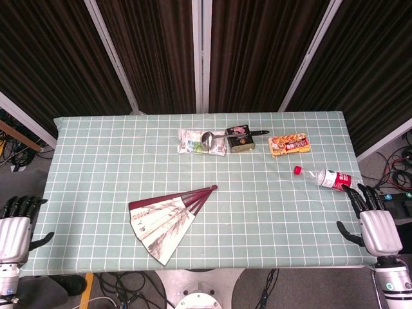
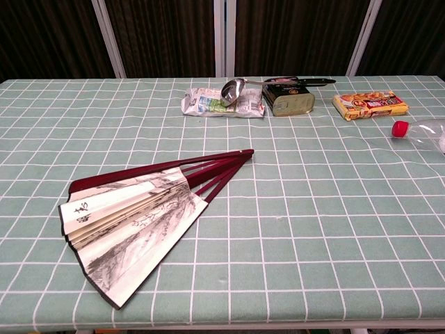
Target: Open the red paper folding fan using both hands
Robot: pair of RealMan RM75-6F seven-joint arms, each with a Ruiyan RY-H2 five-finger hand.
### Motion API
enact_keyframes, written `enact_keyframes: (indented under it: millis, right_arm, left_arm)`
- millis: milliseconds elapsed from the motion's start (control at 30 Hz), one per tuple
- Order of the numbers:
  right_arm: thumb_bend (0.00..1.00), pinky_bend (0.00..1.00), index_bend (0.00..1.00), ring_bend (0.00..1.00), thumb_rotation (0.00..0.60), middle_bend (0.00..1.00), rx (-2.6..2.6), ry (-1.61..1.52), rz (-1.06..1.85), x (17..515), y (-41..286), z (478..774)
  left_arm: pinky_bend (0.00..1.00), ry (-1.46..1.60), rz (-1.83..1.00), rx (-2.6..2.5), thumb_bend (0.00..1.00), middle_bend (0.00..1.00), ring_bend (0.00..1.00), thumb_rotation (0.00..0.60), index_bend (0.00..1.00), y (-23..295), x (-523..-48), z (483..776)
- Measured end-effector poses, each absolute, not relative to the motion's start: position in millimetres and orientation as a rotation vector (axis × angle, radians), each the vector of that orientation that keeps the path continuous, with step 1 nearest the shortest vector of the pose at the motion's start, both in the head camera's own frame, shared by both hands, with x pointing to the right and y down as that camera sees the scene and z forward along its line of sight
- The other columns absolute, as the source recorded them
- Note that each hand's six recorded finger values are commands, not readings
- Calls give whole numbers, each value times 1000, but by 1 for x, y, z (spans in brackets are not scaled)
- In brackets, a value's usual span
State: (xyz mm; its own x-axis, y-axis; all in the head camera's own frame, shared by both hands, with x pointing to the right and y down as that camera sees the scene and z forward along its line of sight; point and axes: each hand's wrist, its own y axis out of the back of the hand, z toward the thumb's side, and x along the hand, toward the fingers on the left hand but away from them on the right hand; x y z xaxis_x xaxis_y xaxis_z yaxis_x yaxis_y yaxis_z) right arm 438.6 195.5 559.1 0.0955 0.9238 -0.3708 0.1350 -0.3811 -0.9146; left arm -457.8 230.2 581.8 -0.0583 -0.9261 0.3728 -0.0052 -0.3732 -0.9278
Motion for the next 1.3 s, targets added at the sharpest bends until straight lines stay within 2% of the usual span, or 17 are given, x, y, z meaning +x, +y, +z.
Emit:
enact_keyframes:
  millis: [367, 500, 600, 733, 933, 1133, 1300]
  right_arm:
    - [229, 0, 54, 22, 600, 164, -1615, -1082, 1335, 439, 199, 548]
    - [229, 0, 53, 22, 600, 164, -1615, -1074, 1318, 437, 198, 545]
    - [230, 0, 53, 22, 600, 164, -1617, -1064, 1304, 434, 196, 543]
    - [229, 0, 53, 22, 600, 163, -1614, -1059, 1289, 433, 194, 538]
    - [229, 0, 53, 22, 600, 163, -1601, -1062, 1295, 438, 196, 530]
    - [229, 0, 53, 22, 600, 163, -1575, -1085, 1320, 448, 198, 526]
    - [229, 0, 54, 22, 600, 163, -1565, -1091, 1340, 454, 199, 527]
  left_arm:
    - [125, 1054, -1431, -1534, 0, 200, 140, 600, 240, 214, -442, 585]
    - [292, 1035, -1341, -1615, 10, 207, 150, 600, 245, 189, -424, 586]
    - [376, 998, -1278, -1715, 76, 271, 231, 600, 285, 167, -404, 593]
    - [412, 893, -1219, -1879, 102, 291, 245, 600, 302, 140, -369, 610]
    - [411, 657, -1228, -2091, 111, 293, 245, 600, 300, 113, -313, 648]
    - [420, 456, -1285, -2244, 123, 293, 245, 600, 289, 101, -258, 691]
    - [428, 405, -1344, -2301, 148, 293, 271, 600, 279, 102, -234, 721]
